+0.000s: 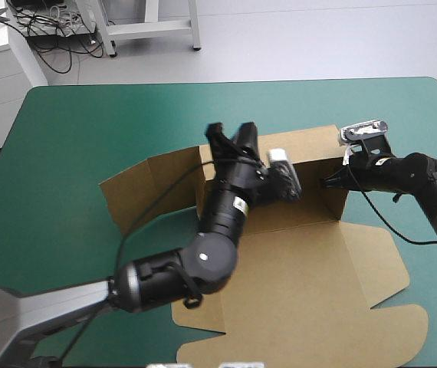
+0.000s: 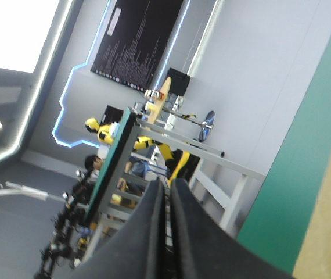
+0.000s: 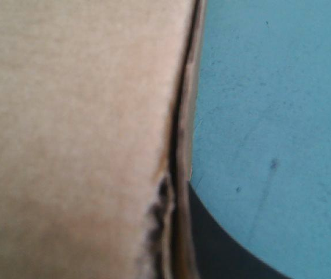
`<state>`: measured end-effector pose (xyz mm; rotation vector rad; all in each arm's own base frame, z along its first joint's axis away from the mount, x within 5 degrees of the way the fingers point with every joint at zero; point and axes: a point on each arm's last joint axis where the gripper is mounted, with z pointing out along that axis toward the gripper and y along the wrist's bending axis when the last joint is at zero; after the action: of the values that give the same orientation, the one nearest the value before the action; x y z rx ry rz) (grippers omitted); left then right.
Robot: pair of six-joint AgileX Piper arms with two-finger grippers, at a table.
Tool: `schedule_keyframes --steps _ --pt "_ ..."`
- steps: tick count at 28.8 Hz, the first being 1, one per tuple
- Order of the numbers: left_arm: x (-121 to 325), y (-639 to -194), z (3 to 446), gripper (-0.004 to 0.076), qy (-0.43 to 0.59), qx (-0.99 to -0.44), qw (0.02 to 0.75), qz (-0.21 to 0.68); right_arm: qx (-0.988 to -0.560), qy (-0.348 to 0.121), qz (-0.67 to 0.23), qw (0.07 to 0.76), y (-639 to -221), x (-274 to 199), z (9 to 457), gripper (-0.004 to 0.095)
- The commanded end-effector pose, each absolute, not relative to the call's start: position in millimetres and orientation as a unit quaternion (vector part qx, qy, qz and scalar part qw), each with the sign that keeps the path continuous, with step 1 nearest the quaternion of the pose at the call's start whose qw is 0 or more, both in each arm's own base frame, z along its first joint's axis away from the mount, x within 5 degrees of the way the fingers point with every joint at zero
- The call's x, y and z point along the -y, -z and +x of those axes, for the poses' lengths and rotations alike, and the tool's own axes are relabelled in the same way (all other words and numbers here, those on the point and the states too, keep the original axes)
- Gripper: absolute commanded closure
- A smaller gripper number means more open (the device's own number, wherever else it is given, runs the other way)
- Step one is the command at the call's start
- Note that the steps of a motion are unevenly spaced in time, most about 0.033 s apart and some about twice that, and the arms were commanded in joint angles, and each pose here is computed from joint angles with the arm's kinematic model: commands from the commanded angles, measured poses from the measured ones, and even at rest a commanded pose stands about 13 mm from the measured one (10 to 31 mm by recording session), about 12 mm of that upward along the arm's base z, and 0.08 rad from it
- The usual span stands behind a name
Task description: Fold the box
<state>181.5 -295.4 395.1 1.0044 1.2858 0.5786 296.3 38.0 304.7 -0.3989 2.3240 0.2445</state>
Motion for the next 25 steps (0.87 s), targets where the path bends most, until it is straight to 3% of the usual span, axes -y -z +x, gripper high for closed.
schedule_keyframes --steps 1,13,19,25 --pt "239.8 -444.3 191.4 0.0721 -0.217 -0.605 0.678 0.356 -0.891 -0.105 -0.137 0.421 -340.5 -37.9 277.6 0.0904" --pt "98.2 -465.0 247.7 0.0721 -0.197 -0.734 0.631 0.156 -0.919 -0.141 -0.114 0.350 -349.2 -40.0 243.6 0.0904" --pt "55.7 -453.8 263.8 0.0721 -0.190 -0.782 0.582 0.115 -0.919 -0.136 -0.104 0.356 -343.5 -39.2 254.4 0.0905" --pt "27.1 -448.6 269.9 0.0721 -0.182 -0.804 0.560 0.086 -0.937 -0.137 -0.101 0.305 -317.5 -40.1 275.0 0.0904"
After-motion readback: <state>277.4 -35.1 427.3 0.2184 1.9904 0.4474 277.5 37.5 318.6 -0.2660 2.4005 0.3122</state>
